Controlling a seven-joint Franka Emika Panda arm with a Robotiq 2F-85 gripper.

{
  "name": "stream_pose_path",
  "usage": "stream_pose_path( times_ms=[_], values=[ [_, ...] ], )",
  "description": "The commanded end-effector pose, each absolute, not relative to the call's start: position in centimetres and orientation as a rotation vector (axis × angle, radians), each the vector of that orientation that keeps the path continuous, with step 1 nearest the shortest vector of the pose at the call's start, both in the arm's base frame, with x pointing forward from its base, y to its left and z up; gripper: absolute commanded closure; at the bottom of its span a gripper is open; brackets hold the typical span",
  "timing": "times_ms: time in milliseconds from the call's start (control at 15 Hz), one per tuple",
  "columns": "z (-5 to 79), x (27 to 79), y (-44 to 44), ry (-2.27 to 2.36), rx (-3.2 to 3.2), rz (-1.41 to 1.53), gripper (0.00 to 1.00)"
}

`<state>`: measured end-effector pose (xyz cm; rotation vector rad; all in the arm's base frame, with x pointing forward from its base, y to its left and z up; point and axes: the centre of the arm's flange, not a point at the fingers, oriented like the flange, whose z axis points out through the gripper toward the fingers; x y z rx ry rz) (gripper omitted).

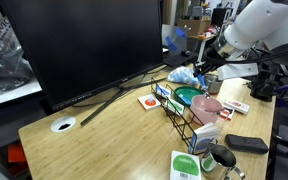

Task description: Pick up the blue spoon and place it in the pink cup

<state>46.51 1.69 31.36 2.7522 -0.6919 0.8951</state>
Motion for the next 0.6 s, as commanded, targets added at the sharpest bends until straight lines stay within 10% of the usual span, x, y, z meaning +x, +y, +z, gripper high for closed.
stream_pose_path(
  times_ms=[0,533],
  values=[
    [28.6,45.5,2.9,-0.753,2.672,0.932,0.93],
    [21.9,44.9,4.6,-0.797,2.514,0.890,0.93]
  ],
)
